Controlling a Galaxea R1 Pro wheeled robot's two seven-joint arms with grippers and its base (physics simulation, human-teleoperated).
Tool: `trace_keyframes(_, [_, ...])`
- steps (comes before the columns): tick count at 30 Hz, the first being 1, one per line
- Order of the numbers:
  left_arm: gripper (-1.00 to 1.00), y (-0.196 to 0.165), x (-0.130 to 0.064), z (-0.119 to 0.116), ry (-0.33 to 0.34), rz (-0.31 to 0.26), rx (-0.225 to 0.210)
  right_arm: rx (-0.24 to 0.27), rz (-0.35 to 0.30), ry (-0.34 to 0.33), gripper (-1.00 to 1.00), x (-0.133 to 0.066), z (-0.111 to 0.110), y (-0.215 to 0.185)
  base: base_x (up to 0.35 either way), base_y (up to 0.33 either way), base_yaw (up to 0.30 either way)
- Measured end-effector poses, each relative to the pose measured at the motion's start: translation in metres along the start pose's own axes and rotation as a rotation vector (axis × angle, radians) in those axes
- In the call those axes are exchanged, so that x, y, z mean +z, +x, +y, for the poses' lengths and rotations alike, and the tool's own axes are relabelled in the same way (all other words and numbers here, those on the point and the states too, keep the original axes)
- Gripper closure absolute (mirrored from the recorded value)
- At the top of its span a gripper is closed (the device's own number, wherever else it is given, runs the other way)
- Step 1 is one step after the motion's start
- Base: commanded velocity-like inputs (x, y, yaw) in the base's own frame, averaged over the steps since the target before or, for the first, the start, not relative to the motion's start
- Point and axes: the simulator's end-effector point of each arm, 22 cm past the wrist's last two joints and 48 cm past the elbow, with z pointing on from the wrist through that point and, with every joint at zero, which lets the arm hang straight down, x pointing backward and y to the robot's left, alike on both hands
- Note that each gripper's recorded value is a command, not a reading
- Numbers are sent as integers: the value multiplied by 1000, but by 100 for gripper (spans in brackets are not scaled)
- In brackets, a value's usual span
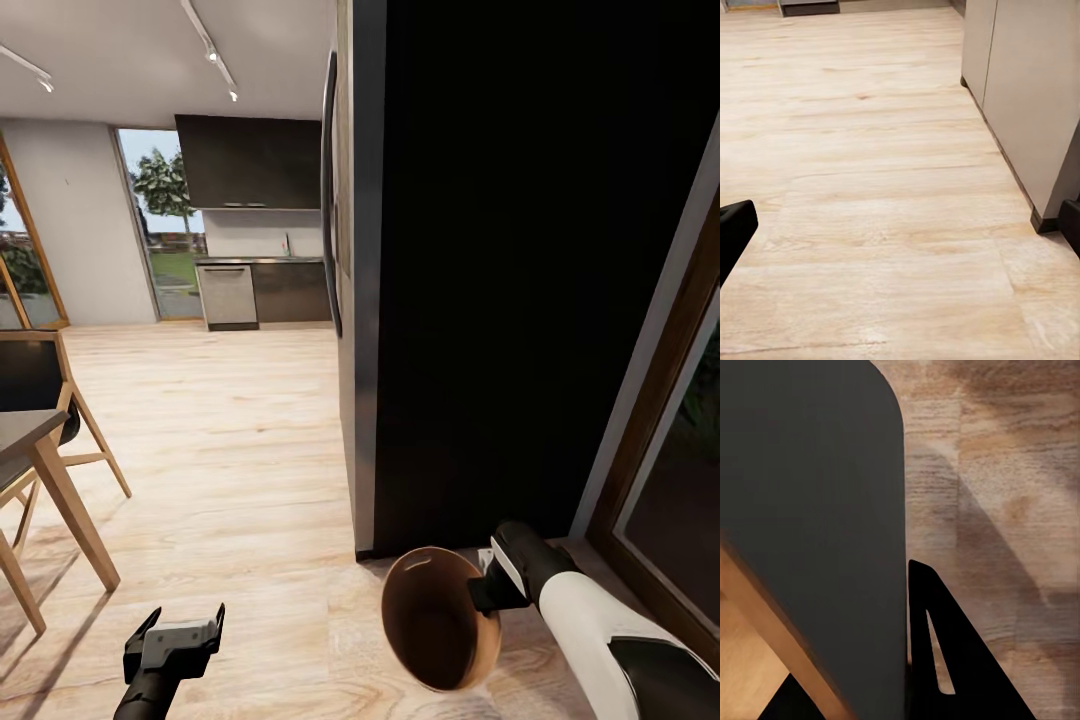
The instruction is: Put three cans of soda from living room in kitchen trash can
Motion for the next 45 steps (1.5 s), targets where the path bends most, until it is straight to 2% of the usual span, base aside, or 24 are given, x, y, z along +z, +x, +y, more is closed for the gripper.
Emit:
trace_keyframes(20, [-100,1,0,-1,3,3,0,-1,3,3,100,3,-1,3,0,0,0])
trace_keyframes(24, [-100,-8,0,0,4,3,0,0,1,1,100,-6,0,0,0,0,0])
trace_keyframes(45, [-100,-12,0,0,0,-14,-1,3,10,-6,100,-2,1,6,0,0,0])
